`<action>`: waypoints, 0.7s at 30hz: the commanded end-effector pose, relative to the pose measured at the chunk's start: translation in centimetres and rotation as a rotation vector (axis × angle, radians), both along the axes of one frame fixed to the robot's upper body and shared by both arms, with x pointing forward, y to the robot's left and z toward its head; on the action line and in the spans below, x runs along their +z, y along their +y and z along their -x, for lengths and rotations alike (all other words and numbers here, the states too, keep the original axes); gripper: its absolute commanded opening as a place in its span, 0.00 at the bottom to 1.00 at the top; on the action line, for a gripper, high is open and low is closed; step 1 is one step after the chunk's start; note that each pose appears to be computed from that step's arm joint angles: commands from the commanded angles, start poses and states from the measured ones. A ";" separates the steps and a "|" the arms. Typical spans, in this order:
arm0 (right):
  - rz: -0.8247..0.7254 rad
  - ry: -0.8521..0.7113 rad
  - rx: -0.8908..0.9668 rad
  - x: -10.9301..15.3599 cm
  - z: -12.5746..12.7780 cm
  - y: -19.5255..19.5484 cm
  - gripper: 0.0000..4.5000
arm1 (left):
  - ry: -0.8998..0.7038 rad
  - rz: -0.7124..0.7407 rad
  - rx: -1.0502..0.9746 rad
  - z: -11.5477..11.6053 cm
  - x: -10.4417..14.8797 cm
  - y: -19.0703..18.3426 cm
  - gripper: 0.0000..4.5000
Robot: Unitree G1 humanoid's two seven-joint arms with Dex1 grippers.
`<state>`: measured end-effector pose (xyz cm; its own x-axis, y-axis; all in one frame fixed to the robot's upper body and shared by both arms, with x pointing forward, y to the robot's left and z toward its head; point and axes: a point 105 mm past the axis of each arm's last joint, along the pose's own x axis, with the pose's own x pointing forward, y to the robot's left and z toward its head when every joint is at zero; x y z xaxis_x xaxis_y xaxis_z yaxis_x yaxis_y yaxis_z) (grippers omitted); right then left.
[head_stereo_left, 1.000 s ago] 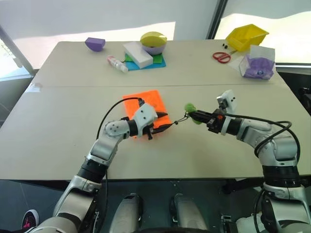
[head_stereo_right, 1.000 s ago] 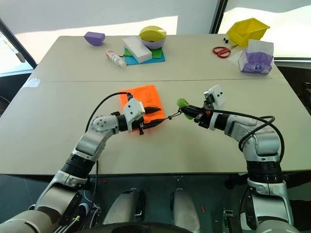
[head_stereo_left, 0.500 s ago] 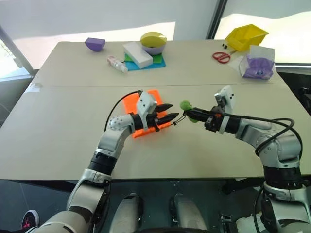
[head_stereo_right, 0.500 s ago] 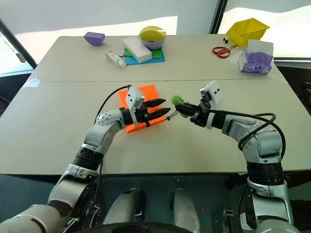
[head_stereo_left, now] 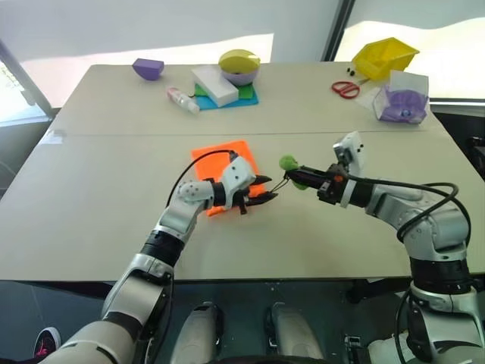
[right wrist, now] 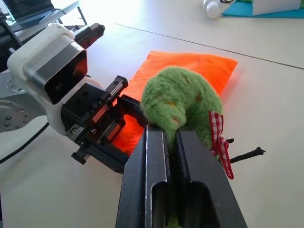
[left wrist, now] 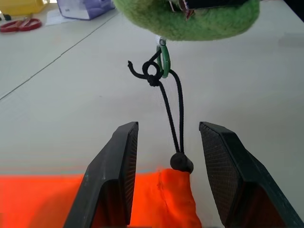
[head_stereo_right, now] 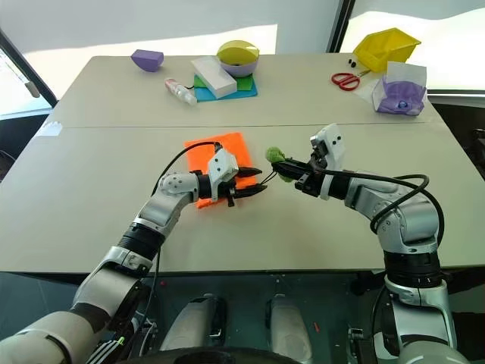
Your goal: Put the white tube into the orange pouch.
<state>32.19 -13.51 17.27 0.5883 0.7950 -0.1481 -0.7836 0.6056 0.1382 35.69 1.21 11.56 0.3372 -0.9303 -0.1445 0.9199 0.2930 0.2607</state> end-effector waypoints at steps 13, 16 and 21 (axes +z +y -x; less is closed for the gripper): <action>0.015 -0.088 0.008 1.3 0.0 0.1 0.00 | 0.035 -0.108 -0.080 0.1 -0.8 -0.6 0.29; 0.014 -0.093 0.002 1.3 -0.1 -0.1 0.00 | 0.021 -0.132 -0.070 -0.3 -0.6 -0.1 0.01; 0.010 -0.109 -0.013 1.5 -0.5 -0.4 0.00 | -0.011 -0.152 -0.074 -0.5 -0.1 0.6 0.01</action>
